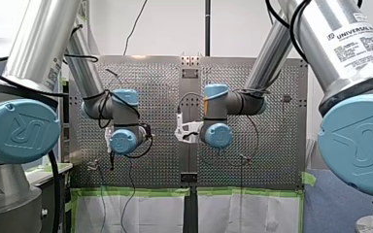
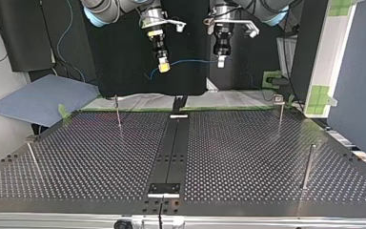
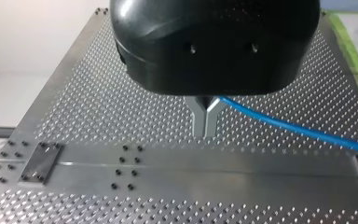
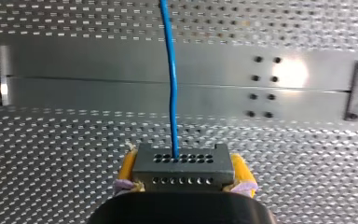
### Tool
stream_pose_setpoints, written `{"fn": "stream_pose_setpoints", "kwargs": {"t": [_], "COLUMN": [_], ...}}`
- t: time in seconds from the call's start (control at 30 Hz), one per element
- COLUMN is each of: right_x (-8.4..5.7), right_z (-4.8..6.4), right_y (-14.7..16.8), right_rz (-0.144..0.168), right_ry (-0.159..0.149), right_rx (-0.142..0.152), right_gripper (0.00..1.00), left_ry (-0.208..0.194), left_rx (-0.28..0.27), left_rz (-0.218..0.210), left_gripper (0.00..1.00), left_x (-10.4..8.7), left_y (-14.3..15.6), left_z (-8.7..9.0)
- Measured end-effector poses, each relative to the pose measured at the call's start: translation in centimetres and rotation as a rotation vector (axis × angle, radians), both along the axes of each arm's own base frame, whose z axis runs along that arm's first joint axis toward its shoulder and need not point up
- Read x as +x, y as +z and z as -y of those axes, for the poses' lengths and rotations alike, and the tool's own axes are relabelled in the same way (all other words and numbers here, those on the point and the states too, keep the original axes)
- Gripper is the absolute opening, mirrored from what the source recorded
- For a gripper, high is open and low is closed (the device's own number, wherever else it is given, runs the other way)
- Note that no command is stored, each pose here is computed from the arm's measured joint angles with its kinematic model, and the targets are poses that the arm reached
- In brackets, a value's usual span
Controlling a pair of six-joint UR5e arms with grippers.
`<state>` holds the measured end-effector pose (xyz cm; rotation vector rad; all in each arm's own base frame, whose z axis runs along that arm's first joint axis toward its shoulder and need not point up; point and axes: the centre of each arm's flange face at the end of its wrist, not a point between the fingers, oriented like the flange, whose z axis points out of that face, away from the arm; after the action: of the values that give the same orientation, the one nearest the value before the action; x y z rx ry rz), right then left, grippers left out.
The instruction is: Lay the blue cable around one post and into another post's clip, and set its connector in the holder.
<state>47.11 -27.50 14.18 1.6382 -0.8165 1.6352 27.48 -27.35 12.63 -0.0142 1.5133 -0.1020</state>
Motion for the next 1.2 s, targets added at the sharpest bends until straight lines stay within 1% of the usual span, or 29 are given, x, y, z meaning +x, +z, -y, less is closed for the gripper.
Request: {"fn": "stream_pose_setpoints", "kwargs": {"t": [0.2, 0.33, 0.53, 0.7, 0.97, 1.1, 1.2], "right_x": [0.8, 1.4, 2.0, 2.3, 2.3, 2.0, 1.8], "right_z": [0.9, 1.3, 1.9, 2.2, 2.6, 2.4, 2.2], "right_y": [3.8, 6.5, 10.5, 13.8, 19.3, 22.8, 24.5], "right_rz": [0.033, 0.053, 0.083, 0.112, 0.158, 0.18, 0.185], "right_ry": [-0.002, 0.0, -0.001, 0.0, 0.001, 0.0, 0.002], "right_rx": [-0.03, -0.054, -0.089, -0.115, -0.152, -0.176, -0.185], "right_gripper": [0.0, 0.0, 0.0, 0.0, 0.0, 0.0, 0.0], "left_ry": [0.048, 0.064, 0.082, 0.094, 0.112, 0.127, 0.139], "left_rx": [-0.005, -0.02, -0.058, -0.094, -0.147, -0.173, -0.187], "left_rz": [0.002, 0.013, 0.046, 0.077, 0.128, 0.146, 0.157], "left_gripper": [0.0, 0.0, 0.0, 0.0, 0.0, 0.0, 0.0], "left_x": [0.4, 1.1, 2.5, 3.8, 5.4, 5.8, 6.0], "left_y": [1.5, 2.9, 5.6, 8.0, 12.0, 13.9, 15.3], "left_z": [-1.0, -1.2, -1.2, -1.3, -1.4, -2.0, -2.5]}}
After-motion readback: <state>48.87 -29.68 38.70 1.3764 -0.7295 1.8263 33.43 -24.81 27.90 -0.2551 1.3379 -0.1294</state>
